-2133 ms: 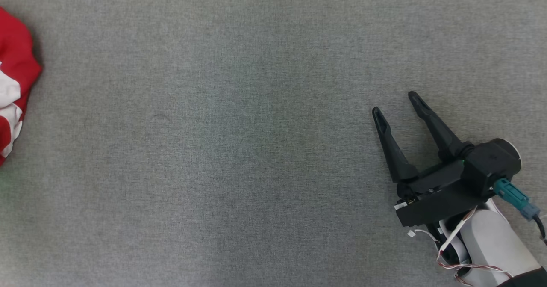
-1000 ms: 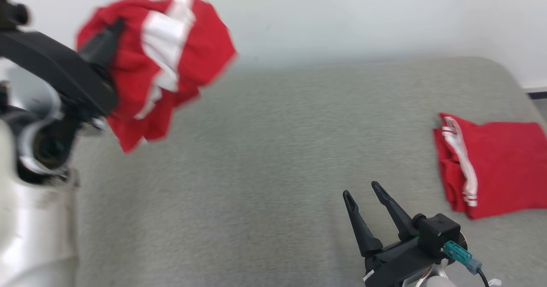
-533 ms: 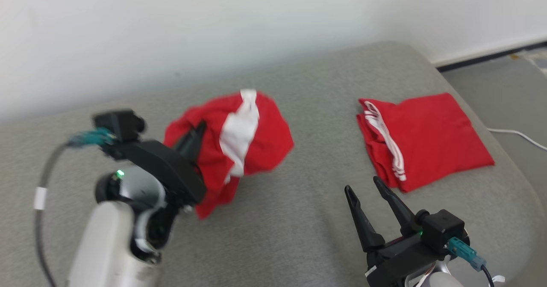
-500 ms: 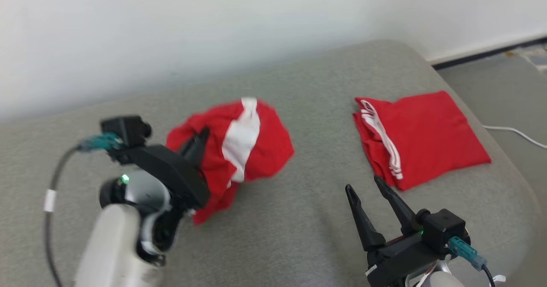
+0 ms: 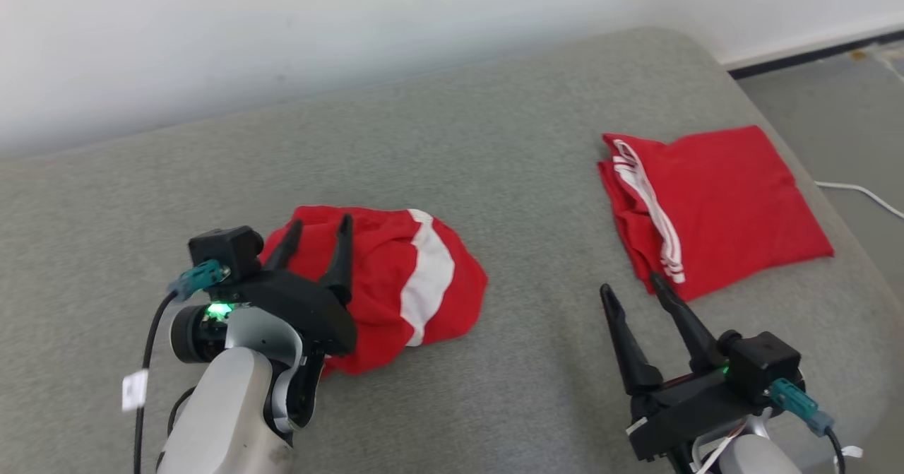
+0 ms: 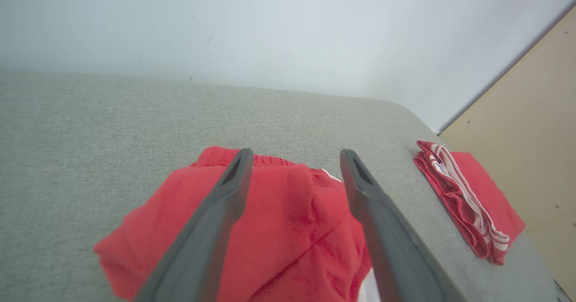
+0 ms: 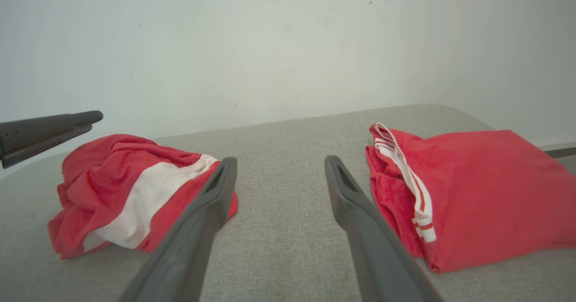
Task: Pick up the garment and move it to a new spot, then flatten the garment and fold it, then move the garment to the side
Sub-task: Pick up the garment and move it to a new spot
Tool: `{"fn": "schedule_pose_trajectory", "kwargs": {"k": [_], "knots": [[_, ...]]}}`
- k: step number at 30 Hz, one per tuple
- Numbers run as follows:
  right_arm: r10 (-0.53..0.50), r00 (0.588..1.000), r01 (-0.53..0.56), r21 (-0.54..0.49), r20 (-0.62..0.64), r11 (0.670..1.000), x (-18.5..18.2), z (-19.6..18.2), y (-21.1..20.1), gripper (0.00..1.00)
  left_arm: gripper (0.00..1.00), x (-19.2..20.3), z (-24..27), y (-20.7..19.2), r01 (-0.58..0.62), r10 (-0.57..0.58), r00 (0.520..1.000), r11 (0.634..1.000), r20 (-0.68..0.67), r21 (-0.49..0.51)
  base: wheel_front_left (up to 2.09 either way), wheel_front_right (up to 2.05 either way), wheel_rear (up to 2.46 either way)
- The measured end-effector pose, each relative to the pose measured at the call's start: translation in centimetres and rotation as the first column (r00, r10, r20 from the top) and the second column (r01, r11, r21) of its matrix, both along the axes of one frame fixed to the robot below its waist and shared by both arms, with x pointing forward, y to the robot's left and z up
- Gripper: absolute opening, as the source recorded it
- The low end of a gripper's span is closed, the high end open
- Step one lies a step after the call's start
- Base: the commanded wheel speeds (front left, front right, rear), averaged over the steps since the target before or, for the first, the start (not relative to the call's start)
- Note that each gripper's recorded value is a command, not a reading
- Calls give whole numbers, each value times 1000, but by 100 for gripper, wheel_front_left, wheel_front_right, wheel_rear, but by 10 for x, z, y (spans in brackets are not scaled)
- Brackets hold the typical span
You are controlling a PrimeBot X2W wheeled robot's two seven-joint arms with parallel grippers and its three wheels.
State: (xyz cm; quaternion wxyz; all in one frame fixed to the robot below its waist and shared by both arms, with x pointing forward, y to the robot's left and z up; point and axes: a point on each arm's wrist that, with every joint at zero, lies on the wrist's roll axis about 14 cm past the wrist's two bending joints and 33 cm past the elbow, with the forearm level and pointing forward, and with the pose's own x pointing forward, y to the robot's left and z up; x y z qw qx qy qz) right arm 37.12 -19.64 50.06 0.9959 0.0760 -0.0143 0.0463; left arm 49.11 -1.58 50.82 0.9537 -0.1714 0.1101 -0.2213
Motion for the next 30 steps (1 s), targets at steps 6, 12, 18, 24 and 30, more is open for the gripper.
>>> {"fn": "schedule_pose_trajectory", "kwargs": {"k": [6,12,18,24,30], "knots": [[6,1000,-6,6,12,1000,5,2,1,100,100,-6,31,37,-122,132,972,990,194,-64,0,0,0],[35,999,-35,6,31,999,7,7,10,100,100,-27,33,96,-249,248,932,968,264,-31,0,0,0],[73,997,-73,3,33,997,6,7,23,100,100,-67,30,152,-366,349,888,931,300,1,0,0,0],[122,993,-122,0,13,993,3,2,38,100,100,-104,23,185,-429,397,861,903,317,34,0,0,0],[143,990,-143,3,5,990,-1,0,46,100,100,-131,18,202,-468,437,843,883,312,26,0,0,0]]}}
